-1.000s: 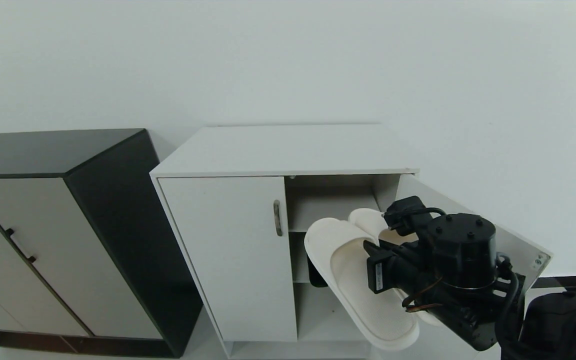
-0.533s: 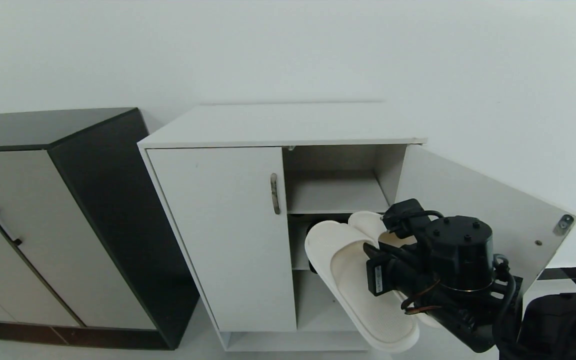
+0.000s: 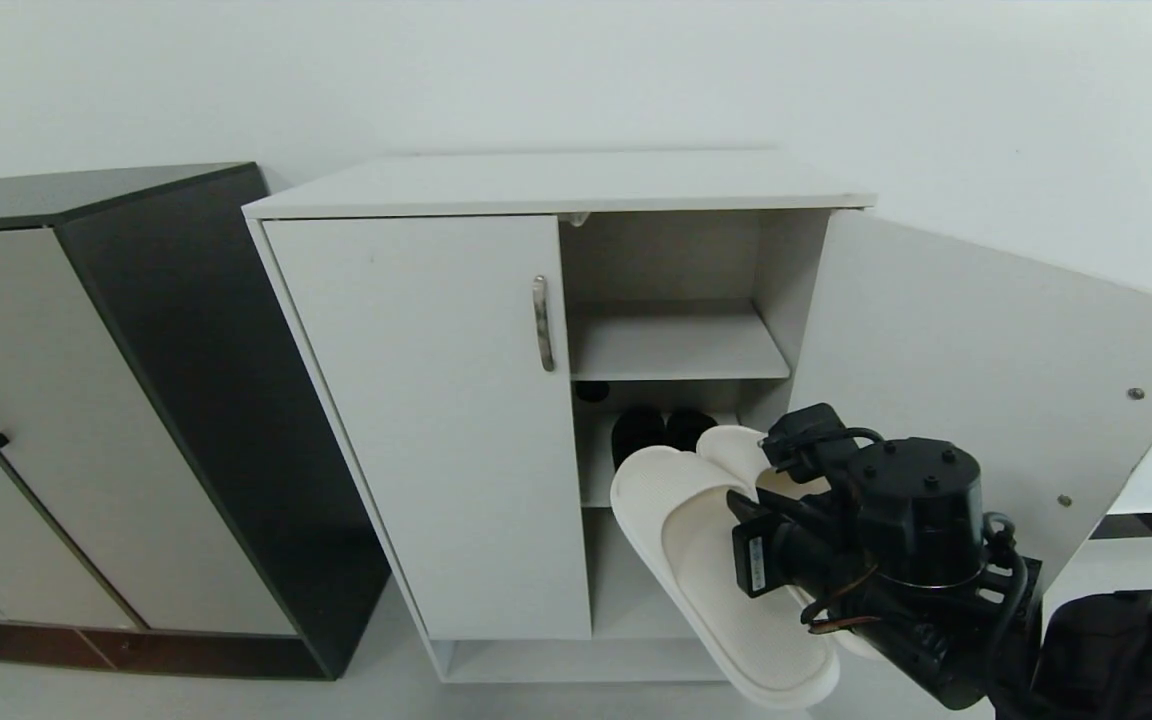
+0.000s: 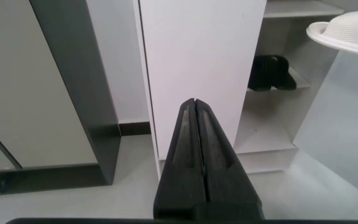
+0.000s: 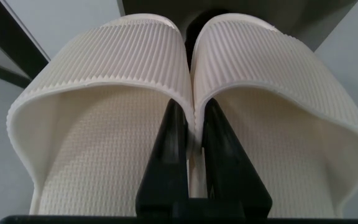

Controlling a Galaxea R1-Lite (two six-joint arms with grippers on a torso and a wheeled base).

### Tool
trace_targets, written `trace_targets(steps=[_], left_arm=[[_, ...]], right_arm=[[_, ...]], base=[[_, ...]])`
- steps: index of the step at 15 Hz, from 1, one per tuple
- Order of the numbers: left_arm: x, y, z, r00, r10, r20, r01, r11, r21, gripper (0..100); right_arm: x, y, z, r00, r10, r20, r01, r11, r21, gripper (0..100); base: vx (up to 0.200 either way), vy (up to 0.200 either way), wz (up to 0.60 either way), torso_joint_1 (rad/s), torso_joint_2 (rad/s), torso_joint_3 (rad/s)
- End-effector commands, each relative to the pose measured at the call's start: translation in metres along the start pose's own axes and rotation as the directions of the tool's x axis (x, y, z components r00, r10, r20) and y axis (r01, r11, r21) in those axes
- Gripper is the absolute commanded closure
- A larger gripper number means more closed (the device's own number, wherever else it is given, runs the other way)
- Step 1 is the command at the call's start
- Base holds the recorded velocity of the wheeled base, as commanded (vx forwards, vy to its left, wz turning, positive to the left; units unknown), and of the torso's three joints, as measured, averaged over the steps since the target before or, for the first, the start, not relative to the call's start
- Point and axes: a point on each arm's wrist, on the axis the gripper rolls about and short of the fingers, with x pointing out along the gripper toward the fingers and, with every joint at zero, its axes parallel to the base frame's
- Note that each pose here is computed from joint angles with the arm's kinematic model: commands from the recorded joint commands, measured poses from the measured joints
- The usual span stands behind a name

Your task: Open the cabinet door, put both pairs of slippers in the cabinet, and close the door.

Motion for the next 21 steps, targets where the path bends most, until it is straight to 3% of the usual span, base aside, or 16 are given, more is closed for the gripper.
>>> trace_targets(steps=[1, 5, 12, 14, 18, 21], left_arm=[[0.0, 0.0, 0.0, 1.0, 0.0, -0.001, 0.0, 1.0, 0.0, 100], [0.0, 0.0, 0.0, 1.0, 0.0, -0.001, 0.0, 1.0, -0.004, 100], [0.0, 0.0, 0.0, 1.0, 0.002, -0.001, -0.002, 1.0, -0.004, 100], [0.0, 0.0, 0.0, 1.0, 0.0, -0.001, 0.0, 1.0, -0.004, 100], [0.0, 0.0, 0.0, 1.0, 0.0, -0.001, 0.0, 1.0, -0.003, 100], [0.0, 0.0, 0.0, 1.0, 0.0, -0.001, 0.0, 1.0, -0.003, 100]], right_arm=[[0.0, 0.0, -0.001, 1.0, 0.0, -0.004, 0.0, 1.0, -0.002, 100], [0.0, 0.0, -0.003, 1.0, -0.001, -0.01, 0.001, 1.0, -0.006, 100], [0.009, 0.002, -0.003, 1.0, -0.021, 0.019, 0.021, 1.0, -0.023, 100], [0.018, 0.006, 0.014, 0.99, -0.138, 0.033, 0.139, 0.99, -0.031, 100], [0.015, 0.029, 0.066, 0.968, -0.236, -0.083, 0.24, 0.97, 0.041, 100], [0.02, 0.044, 0.095, 0.954, -0.296, -0.043, 0.299, 0.947, 0.113, 100]], base=[[0.0, 0.0, 0.0, -0.041, 0.45, 0.388], [0.0, 0.0, 0.0, -0.021, 0.34, 0.316], [0.0, 0.0, 0.0, 0.0, 0.03, 0.022], [0.0, 0.0, 0.0, 0.0, 0.0, 0.0], [0.0, 0.0, 0.0, 0.0, 0.0, 0.0], [0.0, 0.0, 0.0, 0.0, 0.0, 0.0]])
